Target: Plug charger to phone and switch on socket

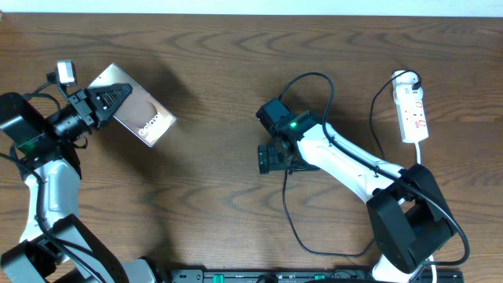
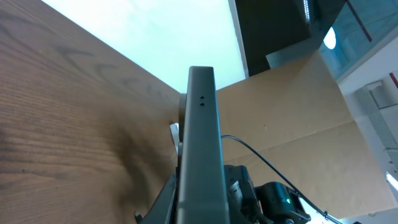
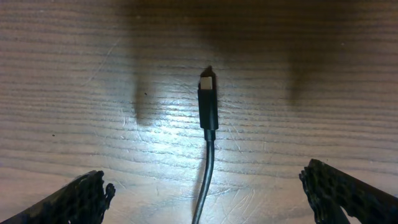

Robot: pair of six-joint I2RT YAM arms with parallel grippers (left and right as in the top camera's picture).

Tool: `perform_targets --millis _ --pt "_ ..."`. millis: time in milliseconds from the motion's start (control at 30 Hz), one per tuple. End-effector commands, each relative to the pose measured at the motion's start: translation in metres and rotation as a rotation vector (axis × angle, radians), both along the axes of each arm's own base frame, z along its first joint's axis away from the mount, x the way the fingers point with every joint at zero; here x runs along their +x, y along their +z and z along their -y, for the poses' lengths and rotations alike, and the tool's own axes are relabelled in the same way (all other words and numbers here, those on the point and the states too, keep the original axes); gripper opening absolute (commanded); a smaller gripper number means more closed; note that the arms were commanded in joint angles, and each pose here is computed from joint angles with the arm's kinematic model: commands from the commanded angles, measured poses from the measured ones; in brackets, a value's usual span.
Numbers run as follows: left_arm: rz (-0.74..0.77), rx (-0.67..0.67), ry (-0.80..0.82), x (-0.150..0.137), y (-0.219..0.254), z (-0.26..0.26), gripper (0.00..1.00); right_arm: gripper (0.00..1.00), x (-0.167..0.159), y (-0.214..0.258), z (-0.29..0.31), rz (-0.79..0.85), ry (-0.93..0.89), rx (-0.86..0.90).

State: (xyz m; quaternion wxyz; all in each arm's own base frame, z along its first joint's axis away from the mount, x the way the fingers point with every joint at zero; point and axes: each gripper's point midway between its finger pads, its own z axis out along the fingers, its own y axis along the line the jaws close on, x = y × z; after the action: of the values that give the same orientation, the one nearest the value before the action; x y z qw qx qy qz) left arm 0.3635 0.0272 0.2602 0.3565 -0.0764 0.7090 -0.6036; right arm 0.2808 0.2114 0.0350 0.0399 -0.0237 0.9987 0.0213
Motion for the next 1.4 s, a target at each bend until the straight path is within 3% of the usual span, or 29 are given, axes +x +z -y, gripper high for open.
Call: perform_targets --millis 0,133,433,500,567,633,700,733,1067,1167,1233,1367 --pt "0.032 0.015 -0.026 -0.005 0.006 0.003 0.07 0.99 0.000 -0.005 0.002 -0.001 -0.036 -0.015" --pt "0.032 0.015 -0.026 -0.005 0.006 0.003 0.07 0.99 -0.003 -0.012 0.002 -0.025 -0.048 -0.021" --pt "0.032 0.015 -0.026 -0.005 0.006 0.003 0.07 0.87 -0.008 -0.045 -0.002 -0.098 -0.034 -0.035" --pt "0.032 0.015 -0.026 -0.005 0.006 0.003 0.07 0.80 -0.007 -0.045 -0.002 -0.096 -0.034 -0.033" --pt "0.037 0.018 -0.026 -0.005 0.006 0.003 0.07 0.68 -0.007 -0.045 -0.003 -0.094 -0.035 -0.031" --pt "0.038 0.019 -0.026 -0.005 0.006 0.003 0.07 0.33 -0.007 -0.046 -0.003 -0.095 -0.035 -0.032" --pt "0.038 0.019 -0.026 -0.005 0.006 0.003 0.07 0.07 -0.006 -0.046 -0.003 -0.093 -0.035 -0.030" --pt "0.038 0.019 -0.026 -0.005 0.006 0.003 0.08 0.01 -0.006 -0.046 -0.003 -0.092 -0.035 -0.030" --pt "0.038 0.019 -0.026 -0.005 0.006 0.003 0.07 0.01 -0.001 -0.046 -0.004 -0.079 -0.035 -0.020" --pt "0.038 0.019 -0.026 -0.005 0.006 0.003 0.07 0.01 0.003 -0.045 -0.016 -0.066 0.040 0.040" --pt "0.038 0.019 -0.026 -0.005 0.006 0.003 0.07 0.01 0.002 -0.039 -0.048 -0.074 0.195 0.204" --pt "0.037 0.019 -0.026 -0.005 0.006 0.003 0.08 0.01 -0.024 0.011 -0.129 -0.070 0.631 0.752"
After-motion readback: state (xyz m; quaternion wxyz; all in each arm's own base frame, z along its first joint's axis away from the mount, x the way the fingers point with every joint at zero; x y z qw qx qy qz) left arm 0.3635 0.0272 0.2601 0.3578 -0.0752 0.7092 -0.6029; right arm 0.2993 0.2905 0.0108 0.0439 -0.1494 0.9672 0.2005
